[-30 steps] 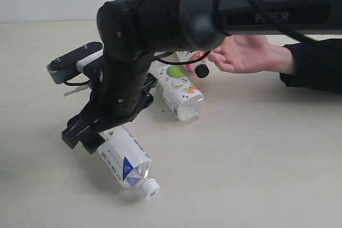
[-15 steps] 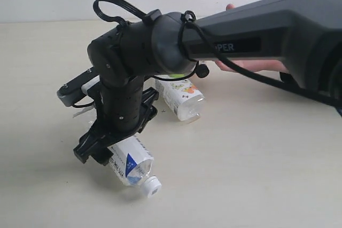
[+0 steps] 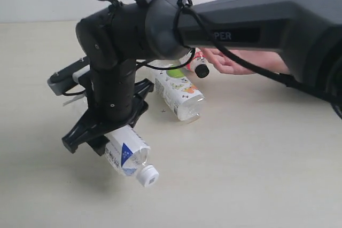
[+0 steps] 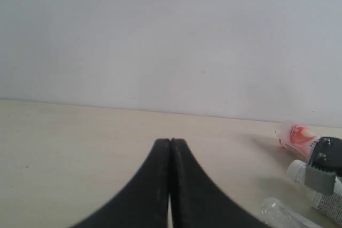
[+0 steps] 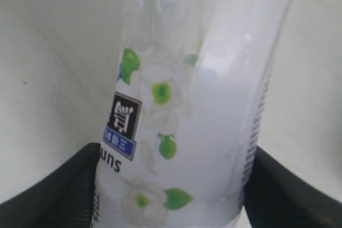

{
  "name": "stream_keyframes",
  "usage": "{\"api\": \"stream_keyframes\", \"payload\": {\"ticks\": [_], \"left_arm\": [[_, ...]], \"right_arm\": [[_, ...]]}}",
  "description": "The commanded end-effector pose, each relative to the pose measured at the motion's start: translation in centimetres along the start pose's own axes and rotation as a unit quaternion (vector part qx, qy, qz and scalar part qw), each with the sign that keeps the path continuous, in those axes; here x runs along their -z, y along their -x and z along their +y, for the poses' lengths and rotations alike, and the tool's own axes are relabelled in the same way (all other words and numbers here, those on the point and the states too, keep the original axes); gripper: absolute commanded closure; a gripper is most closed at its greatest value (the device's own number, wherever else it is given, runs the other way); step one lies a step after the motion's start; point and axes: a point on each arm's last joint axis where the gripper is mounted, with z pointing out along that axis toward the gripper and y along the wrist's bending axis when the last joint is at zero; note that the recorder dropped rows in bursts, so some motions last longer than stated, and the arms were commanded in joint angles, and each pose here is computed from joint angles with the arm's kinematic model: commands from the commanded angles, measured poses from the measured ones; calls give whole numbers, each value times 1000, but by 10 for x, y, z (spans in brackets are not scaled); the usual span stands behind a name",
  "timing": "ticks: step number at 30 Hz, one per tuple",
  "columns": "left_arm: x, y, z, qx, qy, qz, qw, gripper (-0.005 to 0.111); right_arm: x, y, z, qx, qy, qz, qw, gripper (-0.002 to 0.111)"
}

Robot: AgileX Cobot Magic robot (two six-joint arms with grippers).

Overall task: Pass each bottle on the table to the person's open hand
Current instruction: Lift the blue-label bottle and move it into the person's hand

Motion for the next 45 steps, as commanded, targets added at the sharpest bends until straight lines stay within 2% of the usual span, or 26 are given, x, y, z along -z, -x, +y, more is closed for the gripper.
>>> {"api": "stream_keyframes", "payload": {"ticks": [1,6,8,10,12,14,19,22,27,33,39,45], "left_arm": [[1,0,0,0,0,-3,1000,107],[1,0,0,0,0,-3,1000,107],[1,0,0,0,0,-3,1000,107],[1,0,0,0,0,-3,1000,107],[1,0,0,0,0,-3,1000,107],[1,0,0,0,0,-3,1000,107],[1,0,0,0,0,-3,1000,107],[1,0,0,0,0,-3,1000,107],[1,0,0,0,0,-3,1000,107],[1,0,0,0,0,-3,1000,107],[1,0,0,0,0,-3,1000,107],[1,0,0,0,0,-3,1000,107]], "right_arm": [[44,8,9,19,27,-25,999,108],[110,-2,11,42,22,-66,997,108],[142,-12,7,51,-6,-90,995,108],[177,-23,-1,31,-45,-121,991,108],[206,-35,-14,10,-74,-148,986,108],[233,-46,-27,-11,-78,-180,980,108],[269,-69,-67,-75,-95,-220,968,108],[260,-76,-90,-112,-95,-201,969,108],[213,-88,-134,-167,-106,-119,973,108],[165,-93,-179,-219,-93,-101,966,108],[122,-85,-198,-223,-100,-57,968,108],[99,-85,-206,-226,-110,-18,968,108]]}}
